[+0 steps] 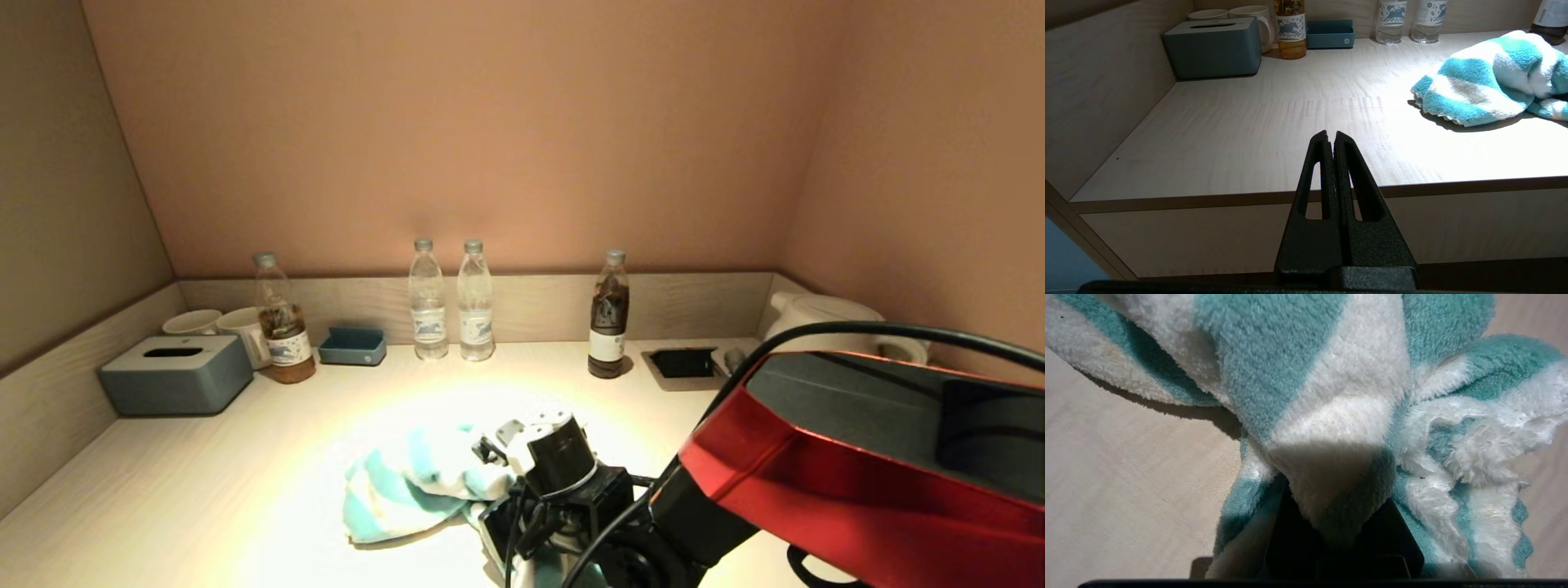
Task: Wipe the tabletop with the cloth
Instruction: Sweep the stains on the table
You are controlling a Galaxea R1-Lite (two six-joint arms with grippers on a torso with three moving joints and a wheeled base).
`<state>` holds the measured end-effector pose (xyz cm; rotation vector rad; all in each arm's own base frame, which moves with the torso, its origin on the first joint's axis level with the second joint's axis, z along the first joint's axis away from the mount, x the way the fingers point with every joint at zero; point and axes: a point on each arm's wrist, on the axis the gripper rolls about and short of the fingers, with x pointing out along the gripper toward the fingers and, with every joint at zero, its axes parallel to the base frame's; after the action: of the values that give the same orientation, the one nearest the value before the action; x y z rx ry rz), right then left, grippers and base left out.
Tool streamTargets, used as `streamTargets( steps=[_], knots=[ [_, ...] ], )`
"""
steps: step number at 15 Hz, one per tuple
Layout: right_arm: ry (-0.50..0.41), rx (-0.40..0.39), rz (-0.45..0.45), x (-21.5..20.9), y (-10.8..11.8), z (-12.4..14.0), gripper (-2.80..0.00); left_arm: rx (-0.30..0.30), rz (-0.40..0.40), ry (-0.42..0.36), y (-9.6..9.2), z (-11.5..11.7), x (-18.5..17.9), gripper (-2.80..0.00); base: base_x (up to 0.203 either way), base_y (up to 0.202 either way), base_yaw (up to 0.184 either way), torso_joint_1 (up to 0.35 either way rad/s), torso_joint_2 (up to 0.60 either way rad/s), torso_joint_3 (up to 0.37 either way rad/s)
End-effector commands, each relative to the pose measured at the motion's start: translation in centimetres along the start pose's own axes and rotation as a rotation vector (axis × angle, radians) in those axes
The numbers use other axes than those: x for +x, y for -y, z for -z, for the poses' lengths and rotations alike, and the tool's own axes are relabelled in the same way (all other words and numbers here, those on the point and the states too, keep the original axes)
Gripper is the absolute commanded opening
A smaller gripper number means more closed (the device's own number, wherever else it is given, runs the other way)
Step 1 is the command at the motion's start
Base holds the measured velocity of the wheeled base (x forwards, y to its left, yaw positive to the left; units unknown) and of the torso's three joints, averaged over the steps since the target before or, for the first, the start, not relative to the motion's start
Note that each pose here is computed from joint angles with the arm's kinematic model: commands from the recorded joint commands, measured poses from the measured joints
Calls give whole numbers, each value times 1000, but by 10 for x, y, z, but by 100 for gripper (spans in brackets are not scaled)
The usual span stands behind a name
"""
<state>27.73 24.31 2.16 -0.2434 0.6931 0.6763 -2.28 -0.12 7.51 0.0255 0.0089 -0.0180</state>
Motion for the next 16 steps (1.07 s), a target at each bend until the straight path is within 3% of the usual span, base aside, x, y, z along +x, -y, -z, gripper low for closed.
streamTargets(
  steps=[1,10,14,16],
  knots=[
    [28,6,9,-2,4,-1,-280,-1,1,0,0,0,0,-280,0,0,0,0,0,0],
    [94,136,172,-16,79,12,-280,-1,1,0,0,0,0,-280,0,0,0,0,0,0],
    [93,163,202,-18,92,16,-280,-1,1,0,0,0,0,-280,0,0,0,0,0,0],
    [137,188,249,-23,112,19,-280,-1,1,0,0,0,0,-280,0,0,0,0,0,0]
  ],
)
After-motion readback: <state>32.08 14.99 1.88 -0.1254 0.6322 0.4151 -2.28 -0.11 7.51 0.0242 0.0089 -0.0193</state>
